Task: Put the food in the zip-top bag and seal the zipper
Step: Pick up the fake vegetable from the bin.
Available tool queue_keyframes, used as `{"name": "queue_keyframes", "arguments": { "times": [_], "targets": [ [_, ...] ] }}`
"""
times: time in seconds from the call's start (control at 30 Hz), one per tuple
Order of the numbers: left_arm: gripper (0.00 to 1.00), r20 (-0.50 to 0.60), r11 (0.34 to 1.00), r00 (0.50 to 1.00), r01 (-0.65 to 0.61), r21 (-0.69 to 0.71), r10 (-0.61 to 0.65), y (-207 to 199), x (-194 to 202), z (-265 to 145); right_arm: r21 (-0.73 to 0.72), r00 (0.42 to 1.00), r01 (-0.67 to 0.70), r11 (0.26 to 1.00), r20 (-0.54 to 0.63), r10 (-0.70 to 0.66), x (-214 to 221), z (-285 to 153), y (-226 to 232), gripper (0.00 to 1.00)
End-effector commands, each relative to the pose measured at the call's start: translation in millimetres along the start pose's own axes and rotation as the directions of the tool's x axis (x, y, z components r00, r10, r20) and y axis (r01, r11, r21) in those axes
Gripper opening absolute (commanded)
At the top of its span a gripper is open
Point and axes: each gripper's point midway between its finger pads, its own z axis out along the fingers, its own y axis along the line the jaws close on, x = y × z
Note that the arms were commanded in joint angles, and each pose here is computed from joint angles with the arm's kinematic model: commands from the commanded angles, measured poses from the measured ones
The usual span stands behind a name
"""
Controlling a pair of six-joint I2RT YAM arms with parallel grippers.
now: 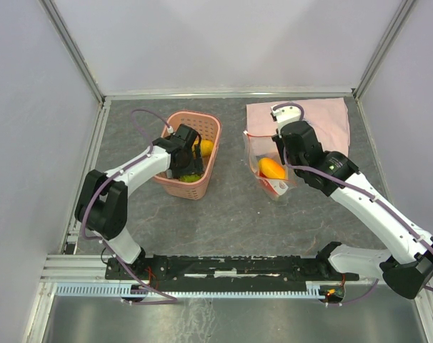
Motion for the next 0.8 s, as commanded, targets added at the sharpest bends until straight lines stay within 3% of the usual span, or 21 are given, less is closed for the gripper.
{"name": "queue_keyframes", "arguments": {
  "times": [0.0,0.77],
  "targets": [
    [0.88,0.03,1.0,1.0,0.001,-0.007,-0.001,2,-4,-6,-0.007,0.997,-0.041,0.999,0.069,0.041,-24,-5,-2,0.02],
    [0.87,-0.03,1.0,0.999,-0.011,0.021,0.011,-1,20,12,0.002,0.996,-0.048,0.999,0.074,0.048,-25,-10,-6,0.02]
  ]
}}
